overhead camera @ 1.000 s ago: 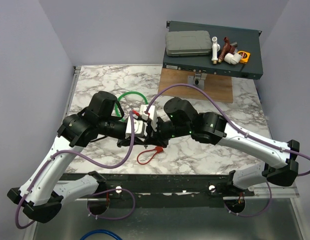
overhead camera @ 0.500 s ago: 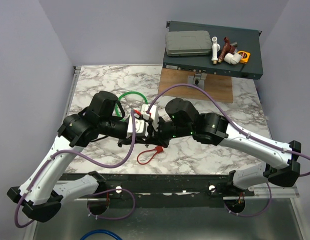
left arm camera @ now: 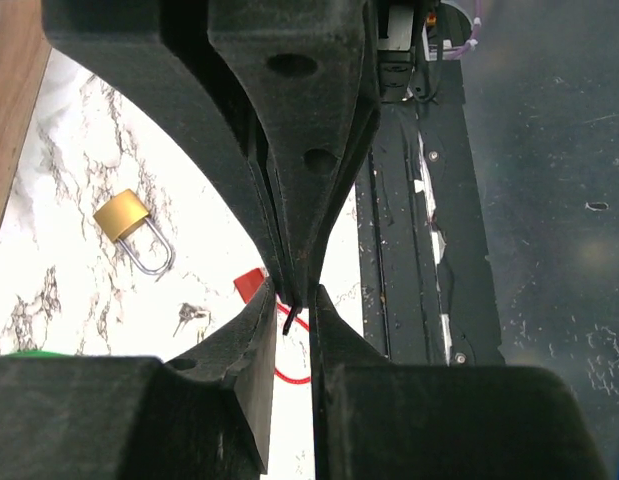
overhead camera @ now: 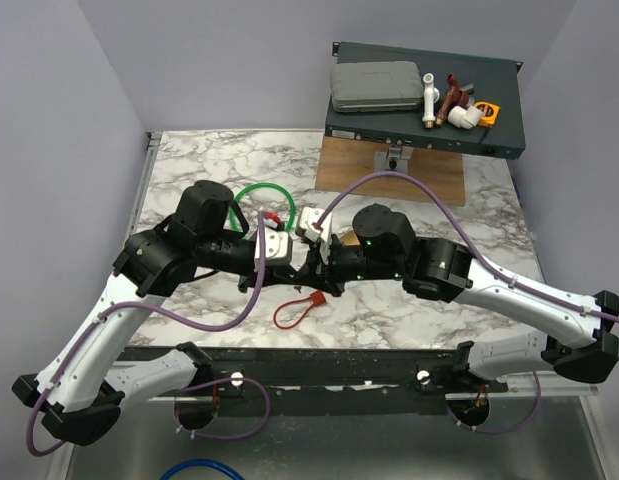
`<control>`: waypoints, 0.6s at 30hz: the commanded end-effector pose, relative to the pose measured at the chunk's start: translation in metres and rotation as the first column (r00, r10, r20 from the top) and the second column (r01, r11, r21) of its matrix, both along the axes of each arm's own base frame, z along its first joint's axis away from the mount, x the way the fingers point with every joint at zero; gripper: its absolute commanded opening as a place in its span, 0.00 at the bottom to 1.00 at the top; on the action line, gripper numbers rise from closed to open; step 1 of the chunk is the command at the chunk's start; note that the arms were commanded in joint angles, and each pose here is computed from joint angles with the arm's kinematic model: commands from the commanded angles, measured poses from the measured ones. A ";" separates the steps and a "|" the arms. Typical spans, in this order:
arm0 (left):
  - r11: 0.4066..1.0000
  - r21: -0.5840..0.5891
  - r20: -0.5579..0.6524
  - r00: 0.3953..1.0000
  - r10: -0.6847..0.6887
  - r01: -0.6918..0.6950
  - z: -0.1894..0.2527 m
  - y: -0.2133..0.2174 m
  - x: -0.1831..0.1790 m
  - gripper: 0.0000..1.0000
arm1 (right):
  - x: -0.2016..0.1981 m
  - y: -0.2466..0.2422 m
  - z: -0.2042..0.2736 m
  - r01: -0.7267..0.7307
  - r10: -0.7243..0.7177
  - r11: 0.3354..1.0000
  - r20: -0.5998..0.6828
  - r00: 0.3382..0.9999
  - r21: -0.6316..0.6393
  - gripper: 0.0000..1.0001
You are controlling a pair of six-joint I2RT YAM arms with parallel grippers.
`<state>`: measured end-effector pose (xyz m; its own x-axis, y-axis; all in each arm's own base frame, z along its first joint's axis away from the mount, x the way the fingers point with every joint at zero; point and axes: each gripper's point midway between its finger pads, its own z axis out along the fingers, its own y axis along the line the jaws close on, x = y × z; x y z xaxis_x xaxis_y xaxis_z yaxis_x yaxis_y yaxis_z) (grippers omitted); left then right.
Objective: Unlock with the key
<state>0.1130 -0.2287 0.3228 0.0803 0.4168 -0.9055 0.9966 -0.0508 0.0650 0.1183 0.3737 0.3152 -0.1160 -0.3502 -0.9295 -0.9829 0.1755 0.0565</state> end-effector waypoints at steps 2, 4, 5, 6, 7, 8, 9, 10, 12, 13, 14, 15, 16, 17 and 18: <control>0.997 0.070 -0.051 0.998 0.048 -0.045 -0.007 0.011 -0.003 0.35 | 0.006 -0.003 0.027 0.040 -0.043 0.996 0.034 0.998 0.085 0.01; 0.997 0.073 -0.044 0.998 0.033 -0.030 -0.006 0.012 -0.005 0.45 | 0.008 -0.005 0.024 0.050 -0.052 0.997 0.039 0.998 0.067 0.01; 0.997 0.072 -0.038 0.999 0.030 -0.027 -0.005 0.013 -0.006 0.48 | 0.008 -0.007 0.022 0.053 -0.056 0.997 0.042 0.998 0.057 0.01; 0.997 0.069 -0.029 0.999 0.026 -0.024 -0.004 0.014 -0.007 0.49 | 0.009 -0.008 0.022 0.059 -0.061 0.997 0.045 0.997 0.050 0.01; 0.998 0.064 -0.021 0.999 0.026 -0.024 -0.002 0.014 -0.007 0.49 | 0.010 -0.009 0.021 0.060 -0.062 0.997 0.048 0.997 0.045 0.01; 0.998 0.060 -0.011 1.000 0.027 -0.026 0.000 0.015 -0.007 0.50 | 0.010 -0.010 0.021 0.063 -0.065 0.997 0.050 0.997 0.042 0.01; 0.998 0.054 -0.004 1.000 0.028 -0.028 0.002 0.015 -0.007 0.51 | 0.010 -0.010 0.021 0.063 -0.065 0.997 0.052 0.997 0.040 0.01; 0.998 0.050 0.001 0.999 0.032 -0.032 0.003 0.015 -0.007 0.51 | 0.010 -0.011 0.021 0.063 -0.065 0.997 0.053 0.997 0.039 0.01; 0.998 0.040 0.008 0.999 0.046 -0.046 0.006 0.015 -0.005 0.51 | 0.010 -0.010 0.020 0.057 -0.059 0.998 0.049 0.997 0.031 0.01; 0.998 0.032 0.013 0.999 0.048 -0.048 0.007 0.014 -0.005 0.50 | 0.009 -0.009 0.020 0.054 -0.055 0.998 0.047 0.997 0.029 0.01; 0.999 0.025 0.019 0.999 0.048 -0.049 0.009 0.013 -0.004 0.49 | 0.009 -0.008 0.018 0.050 -0.051 0.998 0.043 0.998 0.024 0.01; 0.999 0.016 0.023 0.999 0.049 -0.050 0.010 0.012 -0.003 0.47 | 0.008 -0.007 0.019 0.045 -0.045 0.999 0.040 0.998 0.024 0.01; 0.999 0.008 0.023 0.999 0.047 -0.047 0.011 0.012 -0.004 0.45 | 0.008 -0.006 0.019 0.041 -0.042 0.999 0.038 0.998 0.023 0.01; 0.999 0.003 0.018 0.999 0.044 -0.044 0.012 0.010 -0.004 0.43 | 0.007 -0.005 0.018 0.038 -0.038 0.999 0.035 0.999 0.019 0.01; 0.999 -0.002 0.013 0.999 0.036 -0.036 0.013 0.009 -0.005 0.39 | 0.007 -0.005 0.019 0.035 -0.036 0.999 0.033 0.999 0.020 0.01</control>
